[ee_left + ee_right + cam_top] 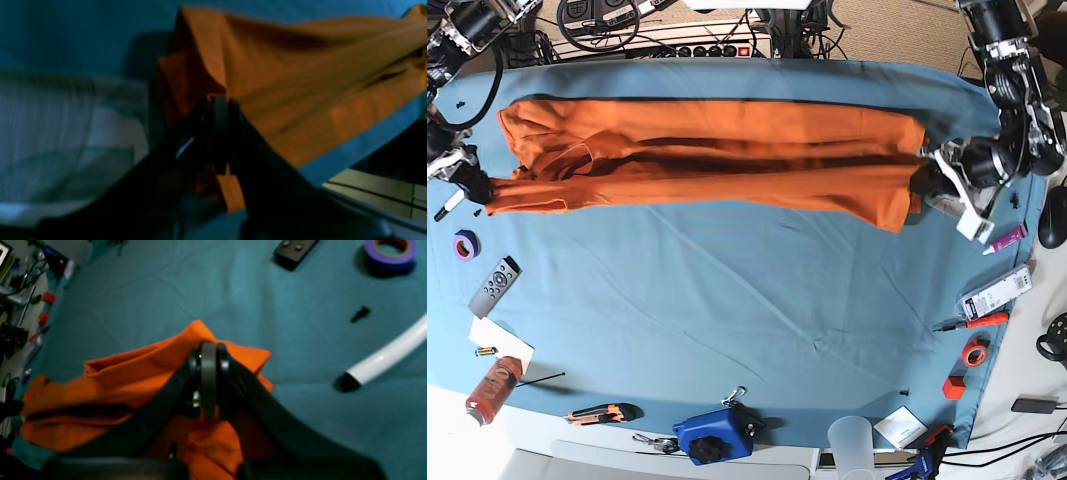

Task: Layout the t-shirt on the table in an organized manner, then fold the t-shirt properly
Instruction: 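Fold the hem edge over toward the collar edge with both grippers, then release the fold and adjust the end near the left gripper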

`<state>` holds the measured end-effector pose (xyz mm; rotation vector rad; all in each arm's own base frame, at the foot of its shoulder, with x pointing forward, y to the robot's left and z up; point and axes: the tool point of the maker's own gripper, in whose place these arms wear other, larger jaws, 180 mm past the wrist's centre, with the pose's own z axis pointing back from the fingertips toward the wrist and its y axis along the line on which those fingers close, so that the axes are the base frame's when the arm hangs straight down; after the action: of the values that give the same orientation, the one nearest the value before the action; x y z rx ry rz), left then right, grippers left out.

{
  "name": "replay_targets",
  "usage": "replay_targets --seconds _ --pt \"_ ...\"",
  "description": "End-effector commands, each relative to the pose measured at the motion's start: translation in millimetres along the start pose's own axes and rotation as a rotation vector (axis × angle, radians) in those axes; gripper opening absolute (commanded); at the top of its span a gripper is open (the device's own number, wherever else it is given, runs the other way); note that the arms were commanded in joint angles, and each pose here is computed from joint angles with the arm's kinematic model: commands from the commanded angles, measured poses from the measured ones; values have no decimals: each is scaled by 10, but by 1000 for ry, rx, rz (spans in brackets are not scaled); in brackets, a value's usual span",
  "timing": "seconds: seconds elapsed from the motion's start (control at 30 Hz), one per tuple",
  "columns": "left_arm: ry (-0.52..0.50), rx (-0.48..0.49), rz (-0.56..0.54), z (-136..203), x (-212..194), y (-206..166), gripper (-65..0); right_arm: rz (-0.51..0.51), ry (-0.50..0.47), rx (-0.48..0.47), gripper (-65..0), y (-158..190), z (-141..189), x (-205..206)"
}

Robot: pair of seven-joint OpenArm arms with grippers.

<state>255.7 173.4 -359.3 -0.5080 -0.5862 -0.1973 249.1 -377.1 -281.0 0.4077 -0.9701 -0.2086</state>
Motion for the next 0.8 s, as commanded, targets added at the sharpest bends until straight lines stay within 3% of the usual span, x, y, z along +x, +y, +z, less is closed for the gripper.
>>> replay_targets --seconds 0.0,0.4,0.57,0.6,0.67,0.77 --pt "-37 5 -25 73 117 0 -650 38 -45 0 -650 18 72 187" --pt "-24 -2 -16 57 25 -29 -650 -2 93 -80 -650 -146 110 -329" --pt "-5 -36 -46 10 -124 -122 -650 -26 98 -74 -650 -119 66 -431" --pt "0 -39 -47 7 -157 -132 -628 -25 98 -75 -650 -120 67 -431" --pt "11 -39 -39 9 -210 -131 -508 -25 99 -75 -640 -122 69 -430" --pt "-4 -30 5 10 -223 -118 -354 -18 96 -74 -484 -126 87 -399"
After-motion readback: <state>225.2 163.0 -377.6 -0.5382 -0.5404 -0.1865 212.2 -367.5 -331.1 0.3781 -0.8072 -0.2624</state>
